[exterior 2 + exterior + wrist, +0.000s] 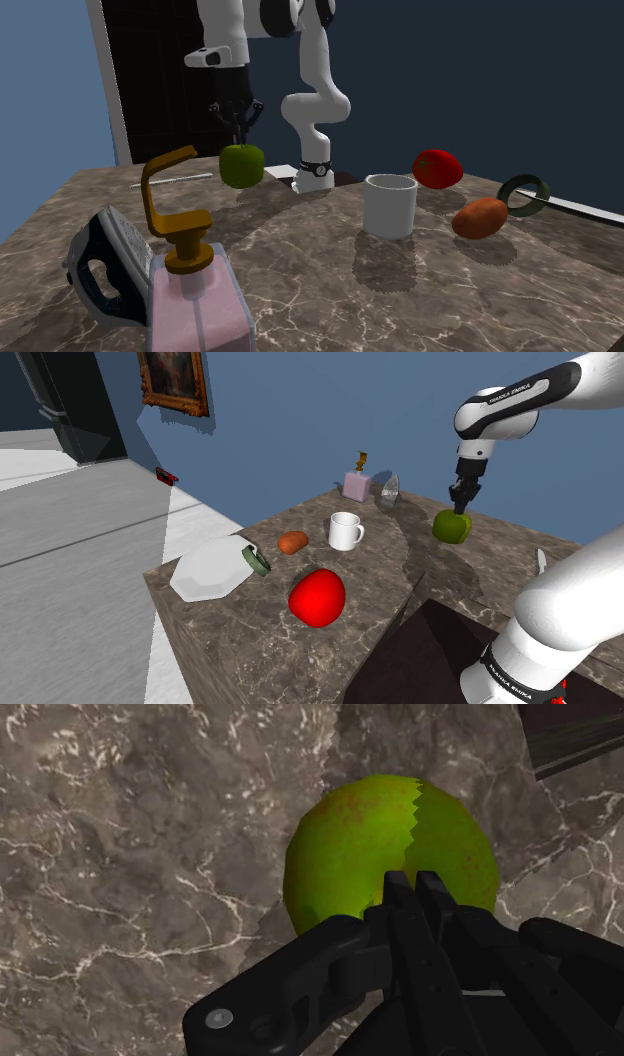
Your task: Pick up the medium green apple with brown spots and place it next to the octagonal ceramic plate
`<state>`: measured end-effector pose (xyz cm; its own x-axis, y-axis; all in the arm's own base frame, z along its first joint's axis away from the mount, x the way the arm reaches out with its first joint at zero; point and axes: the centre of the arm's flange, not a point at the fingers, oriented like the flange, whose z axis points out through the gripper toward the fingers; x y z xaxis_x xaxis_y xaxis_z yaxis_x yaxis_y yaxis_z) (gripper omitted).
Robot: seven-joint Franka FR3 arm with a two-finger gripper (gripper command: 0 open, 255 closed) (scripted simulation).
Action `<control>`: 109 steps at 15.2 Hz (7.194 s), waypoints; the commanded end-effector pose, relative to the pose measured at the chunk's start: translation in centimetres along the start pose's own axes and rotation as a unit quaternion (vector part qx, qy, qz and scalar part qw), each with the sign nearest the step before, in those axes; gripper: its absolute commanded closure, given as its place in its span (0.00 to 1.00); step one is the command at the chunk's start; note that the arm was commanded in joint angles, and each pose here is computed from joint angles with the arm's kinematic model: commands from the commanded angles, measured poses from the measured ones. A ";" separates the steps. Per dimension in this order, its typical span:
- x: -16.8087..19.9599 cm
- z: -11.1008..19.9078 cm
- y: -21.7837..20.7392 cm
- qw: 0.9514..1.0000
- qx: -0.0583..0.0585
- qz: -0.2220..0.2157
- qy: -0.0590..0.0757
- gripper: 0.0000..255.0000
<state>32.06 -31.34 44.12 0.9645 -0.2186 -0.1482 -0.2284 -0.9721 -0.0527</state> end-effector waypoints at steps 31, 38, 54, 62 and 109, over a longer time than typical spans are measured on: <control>-1.7 -12.4 -9.9 1.000 0.000 0.000 0.000 1.00; -1.4 -12.0 -19.1 1.000 0.000 0.000 0.000 1.00; -0.6 -11.1 -40.2 1.000 0.000 0.000 0.000 1.00; -0.3 -10.6 -50.7 1.000 0.000 0.000 0.000 1.00; 2.8 4.7 -76.1 1.000 0.000 0.000 0.000 1.00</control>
<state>51.53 42.45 43.69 0.9644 -0.2186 -0.1489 -0.2285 -0.9721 -0.0523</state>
